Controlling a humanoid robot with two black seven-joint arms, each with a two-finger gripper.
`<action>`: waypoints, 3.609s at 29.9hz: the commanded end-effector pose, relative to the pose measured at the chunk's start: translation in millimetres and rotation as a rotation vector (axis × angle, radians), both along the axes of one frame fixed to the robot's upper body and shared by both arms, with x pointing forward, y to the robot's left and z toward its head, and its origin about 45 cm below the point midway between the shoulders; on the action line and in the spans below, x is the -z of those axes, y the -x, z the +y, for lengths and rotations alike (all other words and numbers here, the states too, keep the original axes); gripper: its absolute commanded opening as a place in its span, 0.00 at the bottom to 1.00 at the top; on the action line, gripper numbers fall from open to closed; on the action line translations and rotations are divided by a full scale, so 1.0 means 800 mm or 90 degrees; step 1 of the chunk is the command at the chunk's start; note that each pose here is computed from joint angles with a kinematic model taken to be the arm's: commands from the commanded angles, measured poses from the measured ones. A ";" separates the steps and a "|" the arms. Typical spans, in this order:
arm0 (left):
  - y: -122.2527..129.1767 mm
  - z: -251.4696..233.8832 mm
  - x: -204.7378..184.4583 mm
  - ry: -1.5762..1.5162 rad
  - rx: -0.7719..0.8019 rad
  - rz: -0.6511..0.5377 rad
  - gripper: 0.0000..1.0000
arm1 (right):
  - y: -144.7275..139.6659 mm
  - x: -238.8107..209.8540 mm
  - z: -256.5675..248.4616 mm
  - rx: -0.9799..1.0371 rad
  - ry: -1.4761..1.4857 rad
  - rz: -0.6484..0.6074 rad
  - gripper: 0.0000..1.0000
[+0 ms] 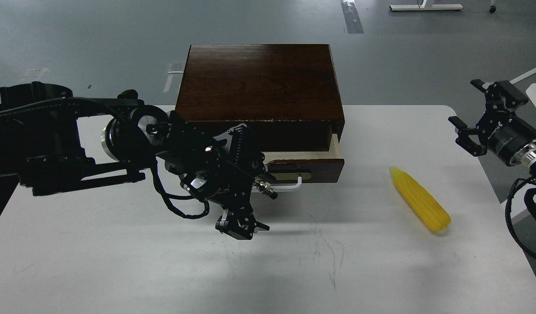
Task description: Put corn in drawer with both arms
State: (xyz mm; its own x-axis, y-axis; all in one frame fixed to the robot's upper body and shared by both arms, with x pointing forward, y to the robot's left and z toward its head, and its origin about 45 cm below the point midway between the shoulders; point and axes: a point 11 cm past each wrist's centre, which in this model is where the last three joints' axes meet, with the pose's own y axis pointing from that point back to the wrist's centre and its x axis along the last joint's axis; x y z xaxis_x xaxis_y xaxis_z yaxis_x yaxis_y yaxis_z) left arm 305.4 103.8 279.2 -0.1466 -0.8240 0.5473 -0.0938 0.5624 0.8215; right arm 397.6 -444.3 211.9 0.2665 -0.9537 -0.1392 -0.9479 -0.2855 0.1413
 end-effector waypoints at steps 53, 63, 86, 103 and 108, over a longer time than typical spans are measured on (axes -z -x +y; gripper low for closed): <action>-0.147 0.284 -0.051 1.161 -0.831 0.948 0.98 | 0.041 -0.028 0.020 -0.472 0.660 0.047 1.00; -0.144 0.280 -0.045 1.156 -0.834 0.956 0.98 | 0.072 0.015 0.031 -0.640 0.837 0.059 1.00; -0.144 0.275 -0.044 1.154 -0.830 0.964 0.98 | 0.088 0.087 0.041 -0.706 0.926 0.020 0.62; -0.144 0.275 -0.045 1.155 -0.829 0.964 0.98 | 0.059 0.033 0.044 -0.674 0.959 -0.034 0.00; -0.145 0.273 -0.044 1.154 -0.827 0.968 0.98 | 0.002 -0.063 0.070 -0.612 1.008 -0.140 0.00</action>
